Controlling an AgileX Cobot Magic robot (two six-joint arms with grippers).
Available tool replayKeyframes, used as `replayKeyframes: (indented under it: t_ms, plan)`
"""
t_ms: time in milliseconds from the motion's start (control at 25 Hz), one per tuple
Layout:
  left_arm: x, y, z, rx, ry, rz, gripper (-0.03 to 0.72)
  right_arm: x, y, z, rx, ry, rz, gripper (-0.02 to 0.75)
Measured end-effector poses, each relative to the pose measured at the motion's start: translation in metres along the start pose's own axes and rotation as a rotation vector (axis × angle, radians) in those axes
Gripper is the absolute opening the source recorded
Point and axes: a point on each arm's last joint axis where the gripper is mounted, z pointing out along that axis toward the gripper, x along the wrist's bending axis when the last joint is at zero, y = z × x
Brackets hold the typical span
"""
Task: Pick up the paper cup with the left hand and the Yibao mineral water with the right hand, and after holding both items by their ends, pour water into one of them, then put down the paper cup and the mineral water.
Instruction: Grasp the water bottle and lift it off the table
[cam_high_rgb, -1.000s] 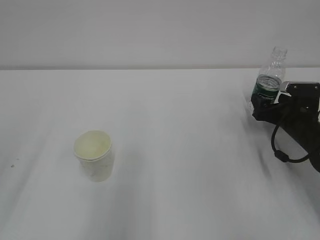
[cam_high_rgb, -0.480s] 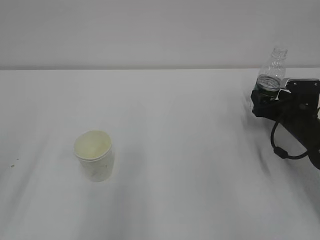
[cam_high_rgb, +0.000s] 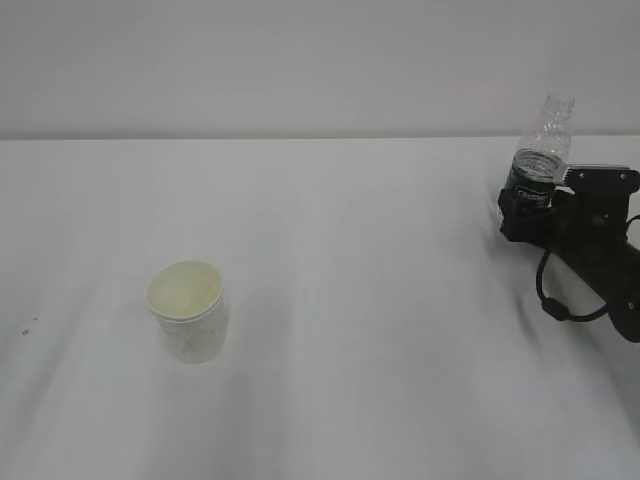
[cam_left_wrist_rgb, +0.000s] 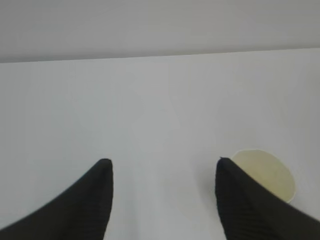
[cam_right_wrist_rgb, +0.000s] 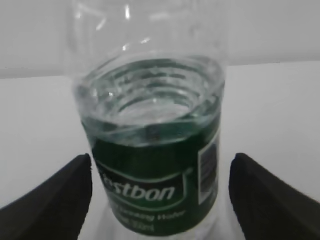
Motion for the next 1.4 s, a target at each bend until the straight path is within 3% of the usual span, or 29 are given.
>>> replayKeyframes:
  t_ms: [1200,1400]
  plan:
    - [0.0,0.0,0.0,-0.01,-0.001,-0.003,0.449,-0.003,0.007,0.015,-0.072,-0.005,0.019,0.645]
    - [0.0,0.0,0.0,-0.01,-0.001,-0.003,0.448,-0.003,0.007,0.015,-0.072,-0.005,0.019,0.617]
